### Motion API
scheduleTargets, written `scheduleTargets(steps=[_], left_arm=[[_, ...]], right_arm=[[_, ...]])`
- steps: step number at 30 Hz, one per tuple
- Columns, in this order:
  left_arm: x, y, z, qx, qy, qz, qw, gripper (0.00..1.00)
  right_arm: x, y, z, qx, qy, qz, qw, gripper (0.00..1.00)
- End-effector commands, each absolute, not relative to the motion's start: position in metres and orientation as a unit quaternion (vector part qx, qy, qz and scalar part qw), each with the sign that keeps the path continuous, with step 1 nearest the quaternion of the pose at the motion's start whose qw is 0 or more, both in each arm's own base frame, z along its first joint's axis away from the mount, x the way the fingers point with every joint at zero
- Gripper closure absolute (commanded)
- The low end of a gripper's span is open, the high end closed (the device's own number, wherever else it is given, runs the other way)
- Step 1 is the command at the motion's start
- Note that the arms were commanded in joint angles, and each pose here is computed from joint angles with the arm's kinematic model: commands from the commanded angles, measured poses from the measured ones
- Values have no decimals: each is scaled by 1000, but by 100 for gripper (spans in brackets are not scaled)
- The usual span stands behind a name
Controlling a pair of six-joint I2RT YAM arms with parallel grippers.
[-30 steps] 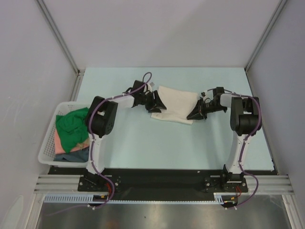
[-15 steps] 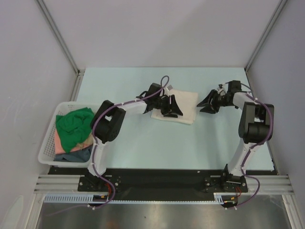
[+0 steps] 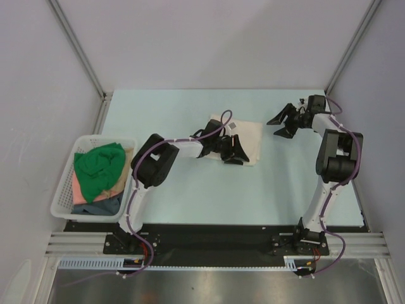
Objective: Fold and stack the t-shirts
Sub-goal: Neatly place the folded tshirt to the corner
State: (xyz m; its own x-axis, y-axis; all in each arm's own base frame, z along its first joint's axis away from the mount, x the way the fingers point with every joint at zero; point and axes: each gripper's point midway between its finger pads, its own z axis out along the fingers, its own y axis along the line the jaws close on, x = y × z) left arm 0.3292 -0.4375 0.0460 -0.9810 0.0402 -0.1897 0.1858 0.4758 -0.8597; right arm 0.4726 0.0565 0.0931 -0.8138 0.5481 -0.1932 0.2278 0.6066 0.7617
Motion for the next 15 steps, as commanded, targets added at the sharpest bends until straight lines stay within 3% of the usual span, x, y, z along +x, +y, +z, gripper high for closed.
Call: scheduleTargets(steps=[1,11,15], left_arm=[[332,-452,56,83,839,-531,83,47],[300,-399,158,148,840,-496,164,44],[275,-363,169,154,850,-472,177,44]], right_arm=[[503,63,96,210,871,381,230,32],[520,81,46,139,893,367,223,27],[520,92,37,111,901,360,215,28]])
